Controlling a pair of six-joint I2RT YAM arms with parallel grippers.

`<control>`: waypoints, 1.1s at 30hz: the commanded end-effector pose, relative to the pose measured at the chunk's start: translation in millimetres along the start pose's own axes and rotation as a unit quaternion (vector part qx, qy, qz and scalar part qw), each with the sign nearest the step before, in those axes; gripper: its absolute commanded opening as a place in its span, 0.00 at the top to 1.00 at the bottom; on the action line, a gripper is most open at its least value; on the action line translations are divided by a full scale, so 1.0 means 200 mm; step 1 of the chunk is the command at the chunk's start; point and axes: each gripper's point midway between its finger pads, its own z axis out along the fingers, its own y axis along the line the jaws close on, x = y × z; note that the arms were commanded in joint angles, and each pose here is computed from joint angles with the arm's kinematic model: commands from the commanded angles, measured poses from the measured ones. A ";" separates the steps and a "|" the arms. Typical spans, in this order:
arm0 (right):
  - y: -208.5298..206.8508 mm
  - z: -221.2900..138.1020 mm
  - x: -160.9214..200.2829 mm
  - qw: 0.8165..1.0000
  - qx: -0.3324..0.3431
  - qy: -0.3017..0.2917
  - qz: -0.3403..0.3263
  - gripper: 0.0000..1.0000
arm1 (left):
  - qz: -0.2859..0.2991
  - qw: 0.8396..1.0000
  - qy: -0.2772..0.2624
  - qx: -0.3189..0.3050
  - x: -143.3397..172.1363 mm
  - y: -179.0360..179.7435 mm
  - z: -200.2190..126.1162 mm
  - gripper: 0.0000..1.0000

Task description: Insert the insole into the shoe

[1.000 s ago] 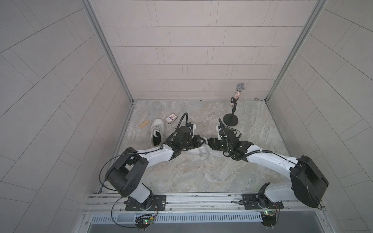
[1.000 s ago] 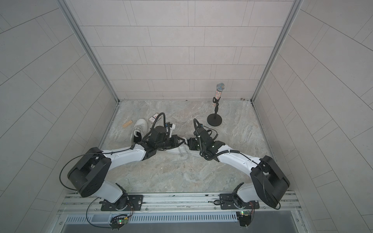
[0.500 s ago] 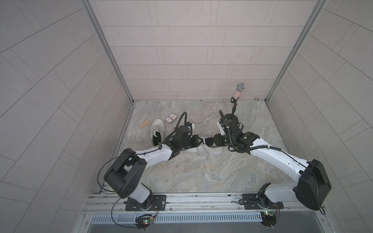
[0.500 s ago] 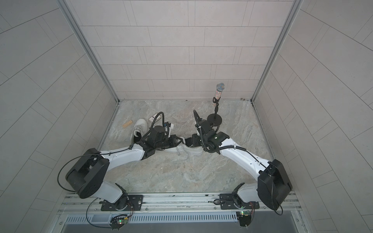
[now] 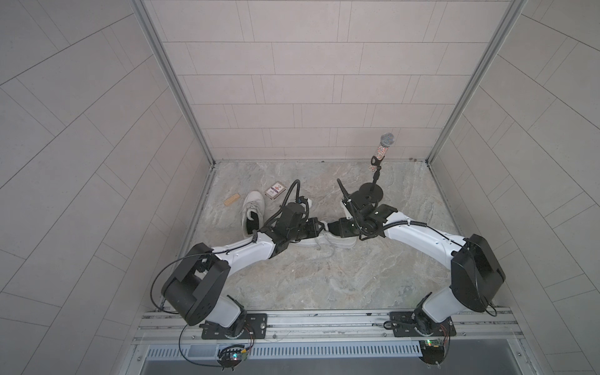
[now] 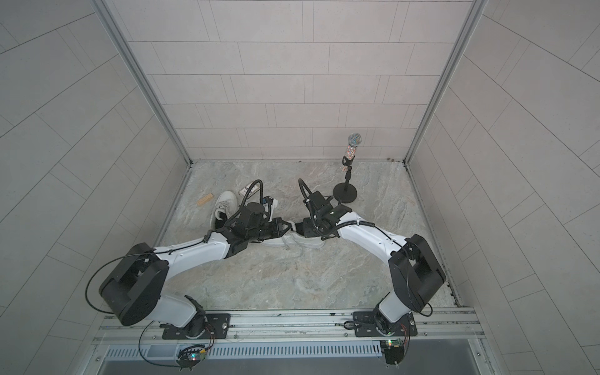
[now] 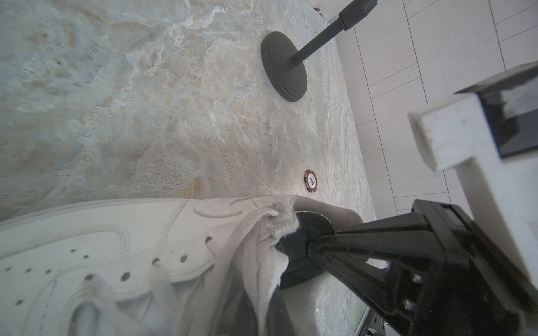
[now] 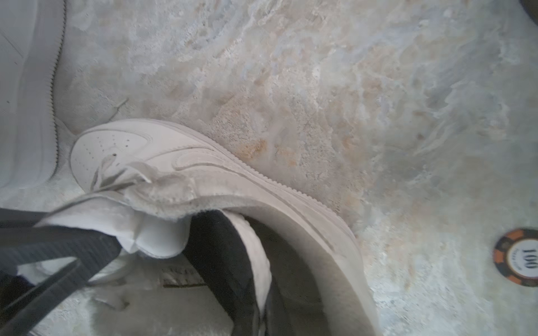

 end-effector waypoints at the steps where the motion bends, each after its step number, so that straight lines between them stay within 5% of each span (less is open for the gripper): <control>1: -0.16 -0.07 0.05 0.995 0.092 0.038 -0.027 1.00 | 0.045 0.998 -0.041 -0.011 -0.12 -0.06 -0.07 1.00; 6: -0.18 -0.07 0.10 0.986 0.120 0.107 -0.053 1.00 | 0.070 0.996 -0.046 -0.011 -0.09 -0.13 -0.05 1.00; 12: -0.16 0.14 0.19 0.983 0.110 0.150 -0.006 1.00 | 0.072 0.995 -0.064 -0.004 -0.03 -0.21 -0.02 1.00; 18: -0.24 0.25 0.16 0.977 0.163 0.135 0.021 0.99 | 0.069 0.995 -0.074 0.000 -0.01 -0.21 -0.01 1.00; 21: -0.25 0.26 0.17 0.974 0.178 0.141 0.020 0.94 | 0.065 0.995 -0.076 -0.016 -0.01 -0.18 -0.03 1.00; 27: -0.15 0.06 0.03 0.984 0.162 0.072 -0.011 0.65 | 0.066 0.993 -0.088 -0.049 -0.02 -0.10 -0.02 1.00; 33: -0.03 -0.04 -0.08 0.985 0.160 0.012 -0.060 0.49 | 0.068 0.993 -0.079 -0.055 0.01 -0.07 0.03 1.00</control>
